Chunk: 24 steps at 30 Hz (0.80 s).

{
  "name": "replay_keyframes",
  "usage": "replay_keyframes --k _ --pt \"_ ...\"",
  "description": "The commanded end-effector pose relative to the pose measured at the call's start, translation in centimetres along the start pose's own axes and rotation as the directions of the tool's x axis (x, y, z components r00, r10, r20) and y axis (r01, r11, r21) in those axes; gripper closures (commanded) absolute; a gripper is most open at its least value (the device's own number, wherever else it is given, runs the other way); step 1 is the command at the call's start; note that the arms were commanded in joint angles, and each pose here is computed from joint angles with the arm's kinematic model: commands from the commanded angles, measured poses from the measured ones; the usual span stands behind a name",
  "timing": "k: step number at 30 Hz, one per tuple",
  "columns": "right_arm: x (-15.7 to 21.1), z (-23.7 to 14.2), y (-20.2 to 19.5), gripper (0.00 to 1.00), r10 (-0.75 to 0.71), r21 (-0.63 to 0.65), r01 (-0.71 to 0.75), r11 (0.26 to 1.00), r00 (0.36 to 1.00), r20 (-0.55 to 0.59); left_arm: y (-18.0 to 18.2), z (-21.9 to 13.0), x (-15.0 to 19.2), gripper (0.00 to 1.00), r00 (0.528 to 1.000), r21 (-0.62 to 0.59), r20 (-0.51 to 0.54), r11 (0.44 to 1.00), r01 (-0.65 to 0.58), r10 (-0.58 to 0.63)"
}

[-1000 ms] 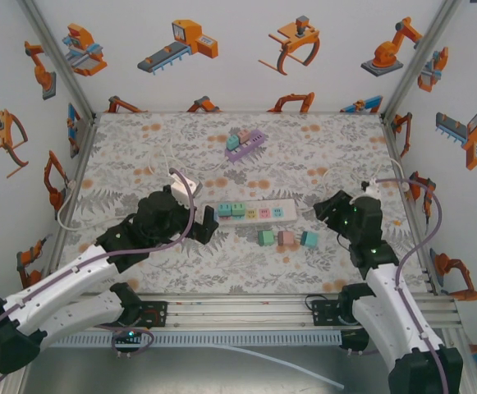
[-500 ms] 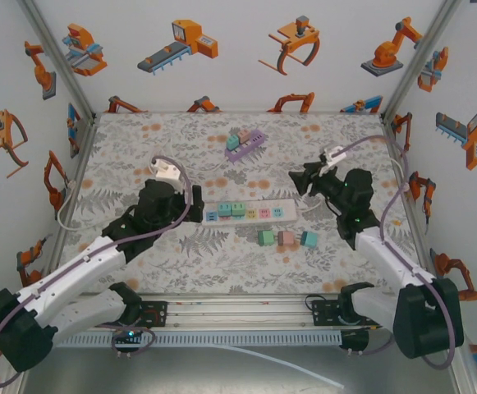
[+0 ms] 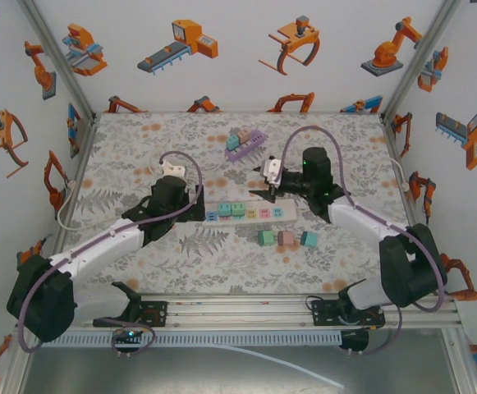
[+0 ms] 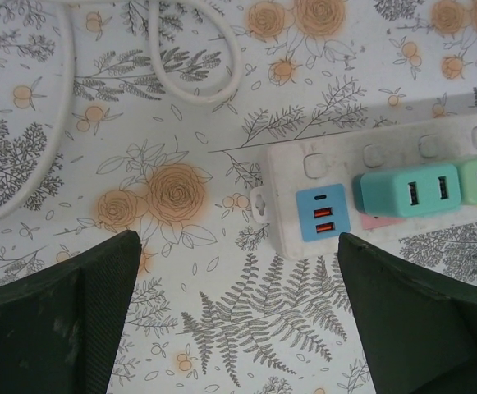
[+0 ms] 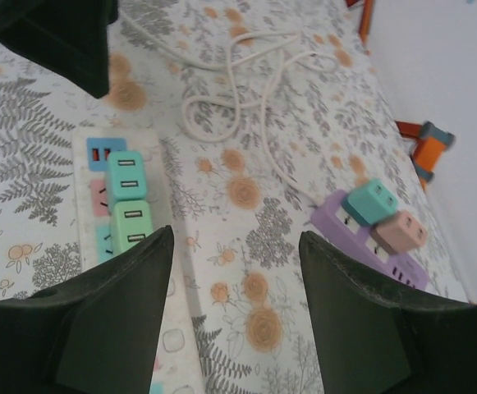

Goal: Pull the plug off the socket

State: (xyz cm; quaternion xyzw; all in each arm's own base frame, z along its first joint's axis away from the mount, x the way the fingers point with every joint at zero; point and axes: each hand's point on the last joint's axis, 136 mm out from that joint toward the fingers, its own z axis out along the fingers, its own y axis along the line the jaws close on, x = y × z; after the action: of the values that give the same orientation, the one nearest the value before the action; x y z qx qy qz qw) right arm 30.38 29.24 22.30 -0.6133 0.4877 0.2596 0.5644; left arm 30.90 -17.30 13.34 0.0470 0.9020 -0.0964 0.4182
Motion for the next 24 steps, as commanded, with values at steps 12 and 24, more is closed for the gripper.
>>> replay_keyframes --k 12,24 --pt "5.1 5.8 5.3 0.44 0.009 -0.246 -0.049 0.968 0.987 -0.162 -0.7 3.1 1.3 0.05 0.996 0.003 -0.064 0.998 0.06 -0.059" --pt "6.8 7.3 6.8 0.56 0.049 -0.302 -0.112 0.947 0.976 -0.211 -0.5 4.7 3.3 0.07 0.991 -0.014 -0.121 0.998 0.061 -0.062"
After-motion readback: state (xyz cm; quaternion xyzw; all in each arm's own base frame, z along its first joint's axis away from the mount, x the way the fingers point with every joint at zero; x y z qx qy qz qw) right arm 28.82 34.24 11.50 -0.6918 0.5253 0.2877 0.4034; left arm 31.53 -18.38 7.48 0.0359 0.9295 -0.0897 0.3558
